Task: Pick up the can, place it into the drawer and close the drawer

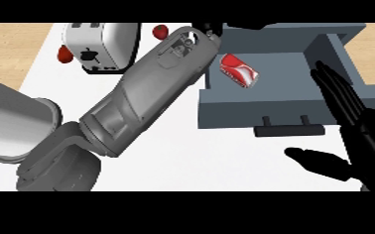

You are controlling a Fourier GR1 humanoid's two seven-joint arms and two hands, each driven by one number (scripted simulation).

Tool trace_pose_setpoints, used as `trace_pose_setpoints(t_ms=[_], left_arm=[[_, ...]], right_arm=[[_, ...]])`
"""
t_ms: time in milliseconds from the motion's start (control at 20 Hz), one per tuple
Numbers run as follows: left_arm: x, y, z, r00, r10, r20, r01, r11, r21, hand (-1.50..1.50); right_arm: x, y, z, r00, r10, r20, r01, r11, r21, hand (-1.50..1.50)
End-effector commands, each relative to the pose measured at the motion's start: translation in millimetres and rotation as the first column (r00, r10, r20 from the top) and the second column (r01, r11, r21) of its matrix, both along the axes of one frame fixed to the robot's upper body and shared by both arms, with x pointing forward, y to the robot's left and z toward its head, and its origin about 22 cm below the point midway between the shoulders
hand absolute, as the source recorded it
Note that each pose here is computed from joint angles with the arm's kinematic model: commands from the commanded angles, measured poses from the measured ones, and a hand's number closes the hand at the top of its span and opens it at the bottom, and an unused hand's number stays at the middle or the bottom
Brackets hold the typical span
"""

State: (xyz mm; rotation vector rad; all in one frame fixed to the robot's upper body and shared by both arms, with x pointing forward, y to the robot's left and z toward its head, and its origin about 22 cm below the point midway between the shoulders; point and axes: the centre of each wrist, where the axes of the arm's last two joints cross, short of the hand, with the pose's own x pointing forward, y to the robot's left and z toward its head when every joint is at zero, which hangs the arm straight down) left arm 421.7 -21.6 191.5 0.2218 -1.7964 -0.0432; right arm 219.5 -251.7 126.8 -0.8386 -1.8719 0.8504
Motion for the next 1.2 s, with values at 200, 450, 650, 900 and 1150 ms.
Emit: trace_pose_setpoints(t_ms=[200, 450, 650, 900, 1150], left_arm=[[4.9, 12.1, 16.0, 1.000, 0.004, -0.006, -0.004, 1.000, -0.011, -1.50], [7.8, 40.4, 22.7, 0.999, 0.042, -0.010, -0.042, 0.999, 0.000, -1.50], [1.2, 58.9, 26.4, 1.000, 0.014, -0.024, -0.014, 1.000, 0.003, -1.50], [-2.9, 86.5, 14.9, 0.999, 0.014, -0.035, -0.014, 1.000, -0.002, -1.50], [-7.1, 103.2, 27.4, 0.999, 0.024, -0.027, -0.024, 1.000, 0.012, -1.50]], right_arm=[[42.8, 24.2, -43.3, 0.994, -0.105, -0.027, 0.097, 0.972, -0.214, -1.50], [62.3, 29.9, -76.2, 0.990, -0.142, -0.011, 0.138, 0.978, -0.153, -1.50], [72.3, 16.8, -111.5, 0.984, -0.175, -0.041, 0.164, 0.968, -0.189, -1.50], [89.2, 16.8, -130.6, 0.978, -0.205, -0.033, 0.192, 0.956, -0.219, -1.50], [120.5, 22.5, -124.6, 0.970, -0.243, 0.005, 0.237, 0.939, -0.250, -1.50]])
